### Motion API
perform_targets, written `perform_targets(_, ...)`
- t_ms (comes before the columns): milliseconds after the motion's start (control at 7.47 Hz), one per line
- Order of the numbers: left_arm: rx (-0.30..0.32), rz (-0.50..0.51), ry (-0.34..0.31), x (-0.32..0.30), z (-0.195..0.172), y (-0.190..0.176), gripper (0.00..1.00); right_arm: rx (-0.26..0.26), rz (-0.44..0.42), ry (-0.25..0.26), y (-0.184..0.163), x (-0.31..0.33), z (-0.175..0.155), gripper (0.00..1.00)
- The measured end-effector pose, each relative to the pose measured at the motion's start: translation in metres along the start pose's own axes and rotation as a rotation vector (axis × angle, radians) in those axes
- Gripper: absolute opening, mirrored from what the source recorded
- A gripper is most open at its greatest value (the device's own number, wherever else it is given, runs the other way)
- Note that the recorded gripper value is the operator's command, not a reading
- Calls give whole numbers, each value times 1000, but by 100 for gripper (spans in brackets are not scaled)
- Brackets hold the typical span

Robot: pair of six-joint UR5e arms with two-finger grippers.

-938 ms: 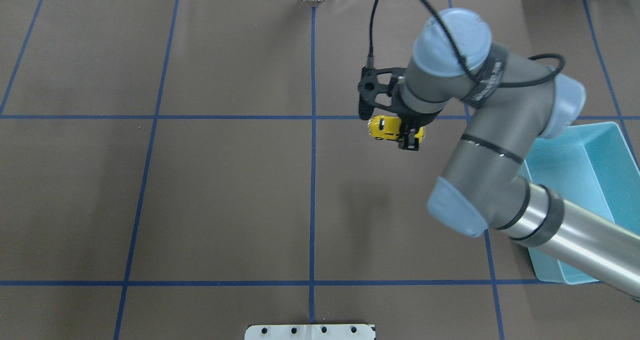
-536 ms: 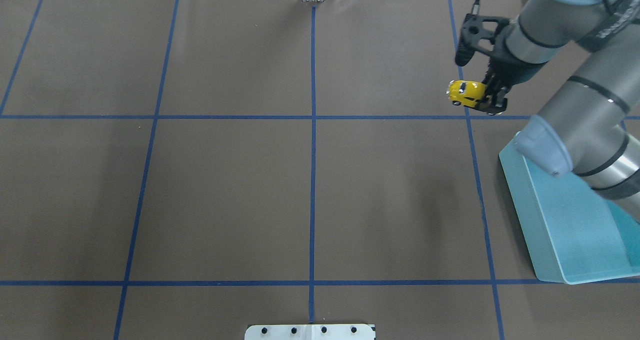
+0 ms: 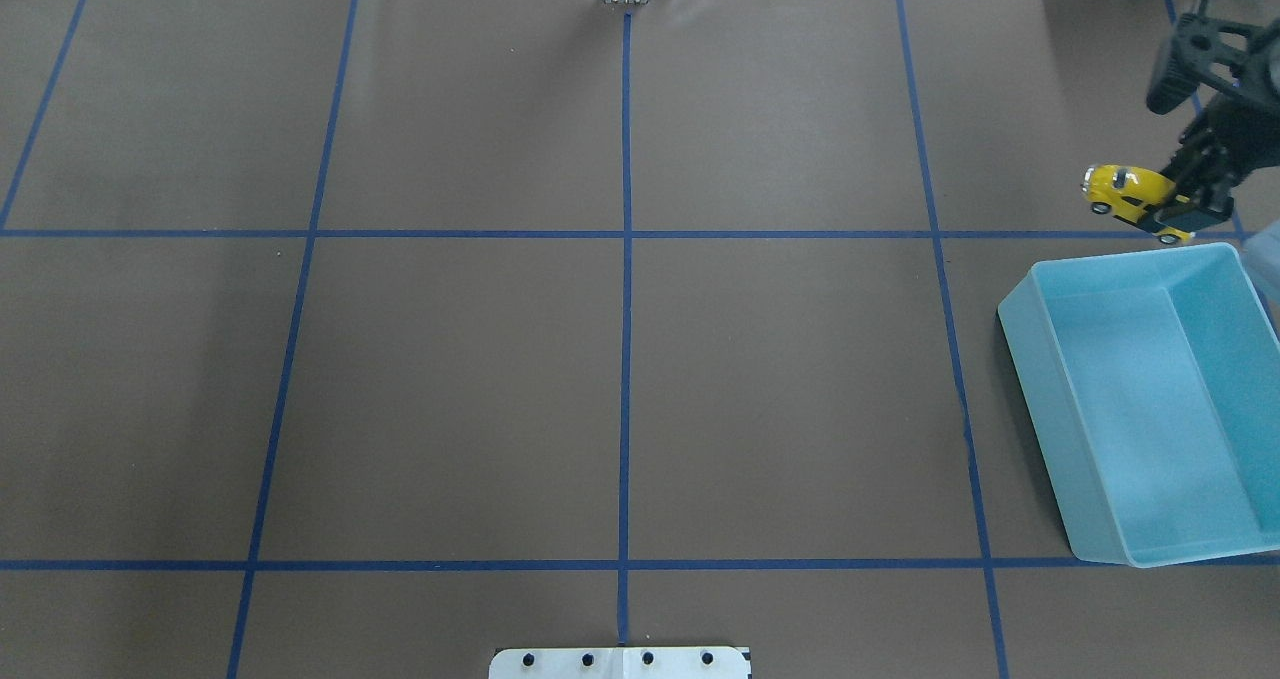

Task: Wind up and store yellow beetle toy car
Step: 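Lift the car with the right gripper and carry it over the bin, then open the right gripper to drop the car into the bin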

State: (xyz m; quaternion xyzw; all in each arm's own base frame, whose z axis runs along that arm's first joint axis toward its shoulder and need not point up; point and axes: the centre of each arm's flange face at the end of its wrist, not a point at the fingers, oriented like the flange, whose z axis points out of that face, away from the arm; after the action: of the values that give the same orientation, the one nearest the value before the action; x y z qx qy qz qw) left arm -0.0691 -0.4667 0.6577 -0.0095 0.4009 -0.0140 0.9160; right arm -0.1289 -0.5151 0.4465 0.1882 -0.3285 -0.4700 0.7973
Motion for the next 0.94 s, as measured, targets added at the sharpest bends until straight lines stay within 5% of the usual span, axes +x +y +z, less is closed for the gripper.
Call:
perform_targets(402, -1, -2, 0, 0, 0, 0, 100, 15, 72, -62, 112, 1, 54, 22)
perform_targets(804, -2, -2, 0, 0, 0, 0, 100, 30, 114, -62, 121, 6, 67, 29)
perform_targets(938, -2, -3, 0, -1, 1, 0, 100, 31, 118, -64, 120, 8, 68, 39)
